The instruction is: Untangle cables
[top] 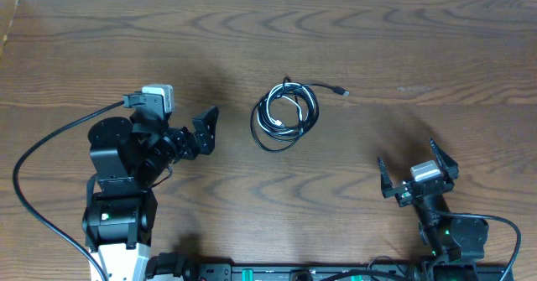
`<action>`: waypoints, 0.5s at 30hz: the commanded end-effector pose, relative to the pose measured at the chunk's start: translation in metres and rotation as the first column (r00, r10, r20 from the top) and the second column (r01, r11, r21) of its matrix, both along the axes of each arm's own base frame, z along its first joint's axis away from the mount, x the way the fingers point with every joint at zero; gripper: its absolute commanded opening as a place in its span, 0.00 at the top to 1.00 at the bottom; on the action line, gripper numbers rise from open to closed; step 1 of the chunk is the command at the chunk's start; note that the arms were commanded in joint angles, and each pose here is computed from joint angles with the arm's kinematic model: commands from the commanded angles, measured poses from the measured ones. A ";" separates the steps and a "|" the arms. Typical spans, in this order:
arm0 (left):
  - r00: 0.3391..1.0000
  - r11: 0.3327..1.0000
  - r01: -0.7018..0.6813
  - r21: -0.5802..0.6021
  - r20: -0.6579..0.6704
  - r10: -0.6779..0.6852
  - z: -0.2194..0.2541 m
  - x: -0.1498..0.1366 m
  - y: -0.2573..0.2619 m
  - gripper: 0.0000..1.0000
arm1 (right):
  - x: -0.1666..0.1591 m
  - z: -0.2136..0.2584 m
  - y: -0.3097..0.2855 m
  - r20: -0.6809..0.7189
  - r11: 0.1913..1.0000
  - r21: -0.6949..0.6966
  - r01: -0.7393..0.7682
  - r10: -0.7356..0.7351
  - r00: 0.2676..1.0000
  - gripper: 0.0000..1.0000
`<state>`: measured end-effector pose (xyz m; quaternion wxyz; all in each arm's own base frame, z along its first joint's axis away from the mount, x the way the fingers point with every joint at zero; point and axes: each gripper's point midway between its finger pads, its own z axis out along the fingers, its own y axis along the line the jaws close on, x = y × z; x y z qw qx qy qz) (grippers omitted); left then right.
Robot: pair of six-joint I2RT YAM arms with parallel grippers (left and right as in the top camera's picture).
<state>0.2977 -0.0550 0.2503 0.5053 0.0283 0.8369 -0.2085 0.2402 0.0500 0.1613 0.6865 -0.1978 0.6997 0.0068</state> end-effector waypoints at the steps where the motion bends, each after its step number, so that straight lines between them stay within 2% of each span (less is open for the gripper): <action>1: 0.998 1.000 0.007 -0.010 0.057 -0.007 0.017 0.004 -0.001 0.00 | 0.000 -0.002 0.001 -0.005 1.000 -0.003 -0.006 0.006 1.000 0.01; 15: 0.994 1.000 0.008 -0.005 0.112 -0.007 0.029 0.009 -0.001 0.00 | 0.000 -0.002 0.001 -0.005 1.000 -0.003 -0.006 0.006 1.000 0.01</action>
